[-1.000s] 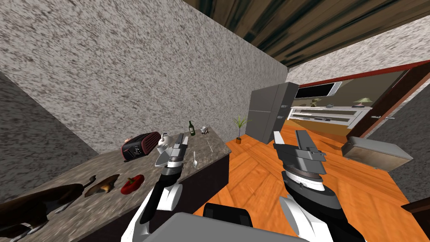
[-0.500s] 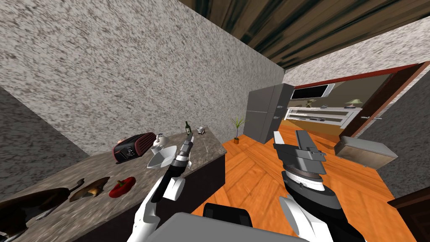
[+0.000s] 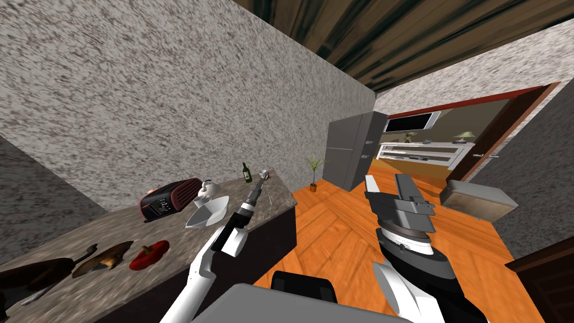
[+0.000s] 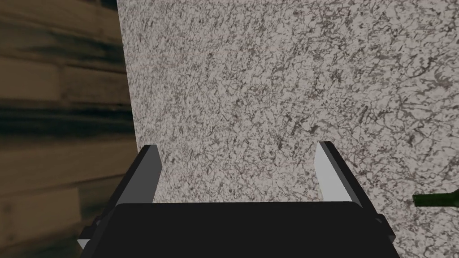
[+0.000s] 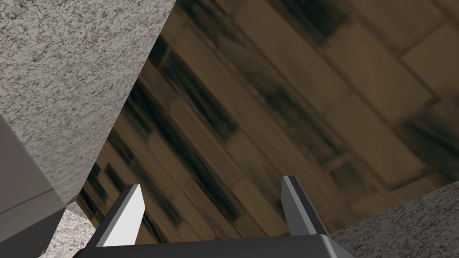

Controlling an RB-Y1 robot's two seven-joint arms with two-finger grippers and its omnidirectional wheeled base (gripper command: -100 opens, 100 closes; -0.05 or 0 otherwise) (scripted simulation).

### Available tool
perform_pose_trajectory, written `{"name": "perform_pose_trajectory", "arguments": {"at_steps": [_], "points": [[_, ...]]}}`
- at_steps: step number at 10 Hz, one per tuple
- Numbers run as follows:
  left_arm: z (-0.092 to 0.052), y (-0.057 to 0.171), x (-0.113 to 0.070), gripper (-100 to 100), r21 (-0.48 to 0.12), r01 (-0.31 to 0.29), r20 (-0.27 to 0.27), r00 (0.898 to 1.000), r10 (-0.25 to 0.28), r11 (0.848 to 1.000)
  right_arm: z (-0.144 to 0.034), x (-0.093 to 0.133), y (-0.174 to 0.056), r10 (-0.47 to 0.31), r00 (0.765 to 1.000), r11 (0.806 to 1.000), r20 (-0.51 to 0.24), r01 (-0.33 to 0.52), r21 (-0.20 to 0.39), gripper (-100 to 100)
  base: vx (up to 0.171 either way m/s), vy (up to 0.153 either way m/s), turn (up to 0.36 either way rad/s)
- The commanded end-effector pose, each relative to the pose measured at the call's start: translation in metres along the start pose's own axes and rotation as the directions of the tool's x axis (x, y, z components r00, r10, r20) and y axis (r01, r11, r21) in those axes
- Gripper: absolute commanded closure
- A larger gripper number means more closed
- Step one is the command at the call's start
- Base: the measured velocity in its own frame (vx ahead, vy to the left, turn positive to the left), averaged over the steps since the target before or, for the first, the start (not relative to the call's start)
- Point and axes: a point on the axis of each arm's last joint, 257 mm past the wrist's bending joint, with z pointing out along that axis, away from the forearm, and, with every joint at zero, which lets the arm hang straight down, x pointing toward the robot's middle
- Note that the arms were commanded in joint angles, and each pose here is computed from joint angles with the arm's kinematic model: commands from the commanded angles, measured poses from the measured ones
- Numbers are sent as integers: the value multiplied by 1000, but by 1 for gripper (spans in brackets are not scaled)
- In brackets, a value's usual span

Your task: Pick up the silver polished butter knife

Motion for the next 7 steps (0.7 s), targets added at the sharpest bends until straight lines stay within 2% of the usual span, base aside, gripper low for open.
{"name": "perform_pose_trajectory", "arguments": {"at_steps": [1, 2, 3, 4, 5, 6, 7], "points": [[4, 9, 8, -100, -32, -18, -26, 1000, 18, 999, 0, 0, 0, 0, 1000, 1000, 0, 0, 0, 0, 13, -71, -14], [10, 20, 14, -100, -53, -56, -63, 997, 53, 997, 0, 0, 0, 0, 1000, 1000, 0, 0, 0, 0, 25, -83, -36], [10, 24, 15, -100, -69, -57, -69, 996, 52, 996, 0, 0, 0, 0, 1000, 1000, 0, 0, 0, 0, 21, -69, -15], [15, 38, 20, -100, -96, -98, -107, 990, 88, 991, 0, 0, 0, 0, 1000, 1000, 0, 0, 0, 0, 7, -78, -31], [15, 41, 21, -100, -106, -99, -111, 990, 88, 989, 0, 0, 0, 0, 1000, 1000, 0, 0, 0, 0, 8, -74, -17], [19, 56, 25, -100, -136, -143, -151, 981, 122, 980, 0, 0, 0, 0, 1000, 1000, 0, 0, 0, 0, 25, -87, -35], [19, 58, 26, -100, -143, -144, -154, 981, 122, 979, 0, 0, 0, 0, 1000, 1000, 0, 0, 0, 0, 13, -63, -18]]}}
